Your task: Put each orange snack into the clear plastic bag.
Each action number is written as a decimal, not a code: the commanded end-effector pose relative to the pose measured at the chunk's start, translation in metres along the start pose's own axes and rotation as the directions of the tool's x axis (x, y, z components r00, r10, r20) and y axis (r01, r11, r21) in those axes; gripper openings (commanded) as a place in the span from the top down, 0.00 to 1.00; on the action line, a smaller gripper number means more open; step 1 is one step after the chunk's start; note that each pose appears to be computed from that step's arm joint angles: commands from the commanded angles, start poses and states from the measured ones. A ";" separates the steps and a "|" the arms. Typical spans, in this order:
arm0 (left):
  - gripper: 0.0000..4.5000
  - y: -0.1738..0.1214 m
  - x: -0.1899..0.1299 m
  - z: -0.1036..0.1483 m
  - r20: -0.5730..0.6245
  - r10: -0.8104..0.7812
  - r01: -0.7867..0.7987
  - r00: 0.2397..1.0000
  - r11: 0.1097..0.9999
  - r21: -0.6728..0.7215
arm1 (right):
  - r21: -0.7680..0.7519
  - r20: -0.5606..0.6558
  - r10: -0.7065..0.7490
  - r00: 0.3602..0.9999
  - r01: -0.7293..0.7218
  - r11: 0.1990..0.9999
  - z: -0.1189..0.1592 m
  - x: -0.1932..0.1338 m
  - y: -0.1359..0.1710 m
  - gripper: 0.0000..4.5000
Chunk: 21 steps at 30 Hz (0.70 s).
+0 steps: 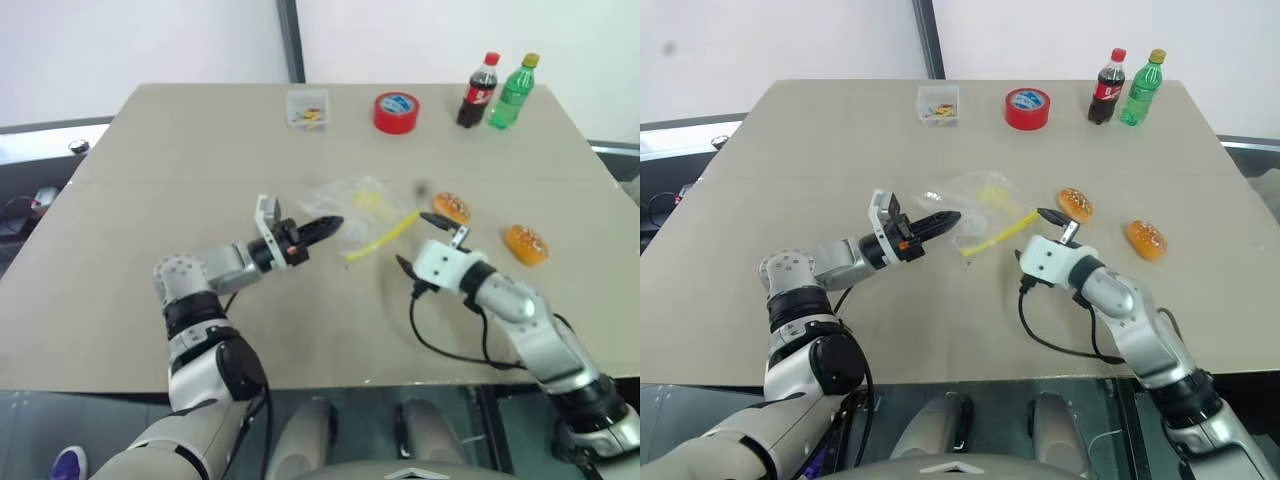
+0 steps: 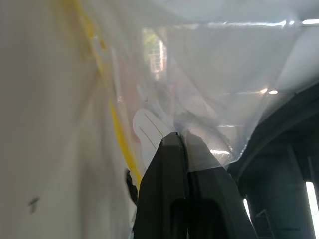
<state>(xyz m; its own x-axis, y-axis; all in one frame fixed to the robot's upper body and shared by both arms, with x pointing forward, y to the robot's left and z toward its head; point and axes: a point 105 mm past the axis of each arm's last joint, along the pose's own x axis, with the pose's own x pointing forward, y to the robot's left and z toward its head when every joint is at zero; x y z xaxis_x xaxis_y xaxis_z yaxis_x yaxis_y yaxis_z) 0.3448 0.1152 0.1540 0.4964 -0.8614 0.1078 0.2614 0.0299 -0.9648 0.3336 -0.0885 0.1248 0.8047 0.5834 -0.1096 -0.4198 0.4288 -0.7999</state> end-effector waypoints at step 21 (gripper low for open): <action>1.00 -0.046 -0.029 0.001 0.118 -0.053 0.043 0.992 0.995 0.085 | 0.081 0.116 -0.200 0.973 0.191 0.978 0.007 0.052 -0.042 0.99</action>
<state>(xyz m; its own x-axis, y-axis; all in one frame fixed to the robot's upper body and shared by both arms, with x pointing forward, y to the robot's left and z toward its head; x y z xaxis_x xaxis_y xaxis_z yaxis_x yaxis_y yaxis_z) 0.3214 0.1393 0.1825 0.5727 -0.8063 0.1479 0.3124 0.0479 -0.9487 0.3883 -0.0710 0.1305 0.8323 0.5532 0.0353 -0.3409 0.5610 -0.7544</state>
